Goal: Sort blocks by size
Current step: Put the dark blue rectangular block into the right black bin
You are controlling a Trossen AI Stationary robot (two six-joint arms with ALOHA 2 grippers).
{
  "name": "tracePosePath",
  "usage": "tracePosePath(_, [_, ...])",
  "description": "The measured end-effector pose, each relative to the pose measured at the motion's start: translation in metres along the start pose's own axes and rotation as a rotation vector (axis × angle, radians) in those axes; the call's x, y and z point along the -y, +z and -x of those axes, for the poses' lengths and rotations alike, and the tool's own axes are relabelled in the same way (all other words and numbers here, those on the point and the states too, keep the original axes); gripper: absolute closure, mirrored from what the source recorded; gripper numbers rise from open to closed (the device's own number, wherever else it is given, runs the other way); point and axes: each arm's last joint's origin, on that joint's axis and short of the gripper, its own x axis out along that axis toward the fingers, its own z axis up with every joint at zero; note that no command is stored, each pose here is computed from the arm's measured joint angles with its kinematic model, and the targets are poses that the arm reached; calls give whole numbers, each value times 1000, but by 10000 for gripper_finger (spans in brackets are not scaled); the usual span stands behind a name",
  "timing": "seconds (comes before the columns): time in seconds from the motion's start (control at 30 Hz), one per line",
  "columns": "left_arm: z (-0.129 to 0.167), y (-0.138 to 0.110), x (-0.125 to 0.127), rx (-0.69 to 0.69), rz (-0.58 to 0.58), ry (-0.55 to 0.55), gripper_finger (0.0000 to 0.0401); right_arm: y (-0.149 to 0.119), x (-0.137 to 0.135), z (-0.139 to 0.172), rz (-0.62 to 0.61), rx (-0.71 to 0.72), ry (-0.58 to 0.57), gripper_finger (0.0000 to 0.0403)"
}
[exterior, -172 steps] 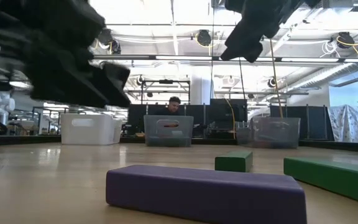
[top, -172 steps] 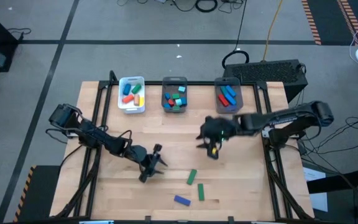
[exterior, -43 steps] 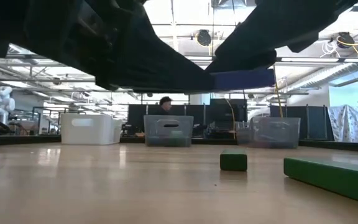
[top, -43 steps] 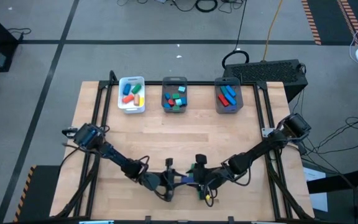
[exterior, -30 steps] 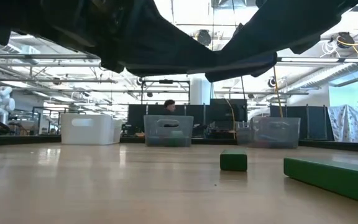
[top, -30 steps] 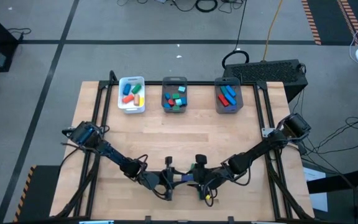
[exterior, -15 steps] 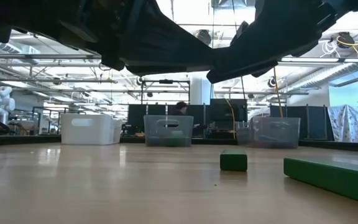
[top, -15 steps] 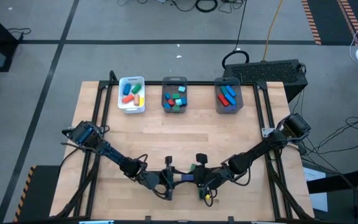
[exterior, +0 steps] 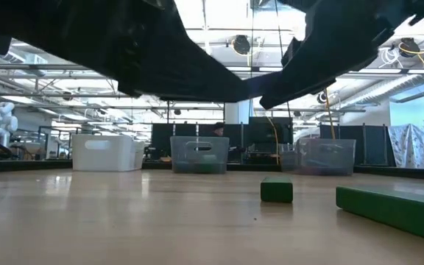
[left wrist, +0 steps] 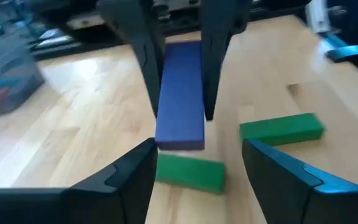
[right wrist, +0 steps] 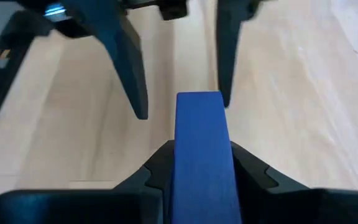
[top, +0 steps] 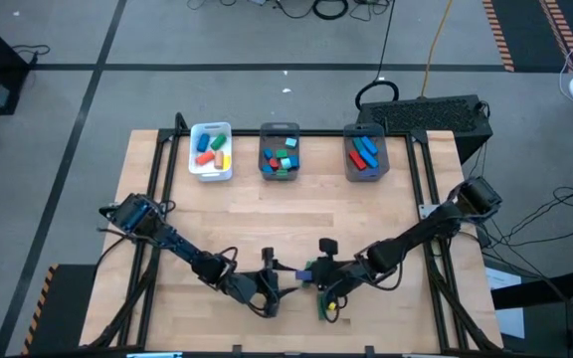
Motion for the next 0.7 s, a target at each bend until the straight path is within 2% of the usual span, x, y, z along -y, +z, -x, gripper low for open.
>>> tracePosePath(0.07, [1,-2,0,-13,12,30,165,0,6,3,-12,-6,-28,313])
tracePosePath(0.23, [3,-6,3,-49,31,13,164,5,29,16,-44,-14,-197,313])
tracePosePath(0.33, [2,-6,1,-55,32,26,164,11,42,29,-66,-28,-255,313])
tracePosePath(0.7, [3,-8,2,-71,21,22,164,32,118,81,-148,-54,-481,313])
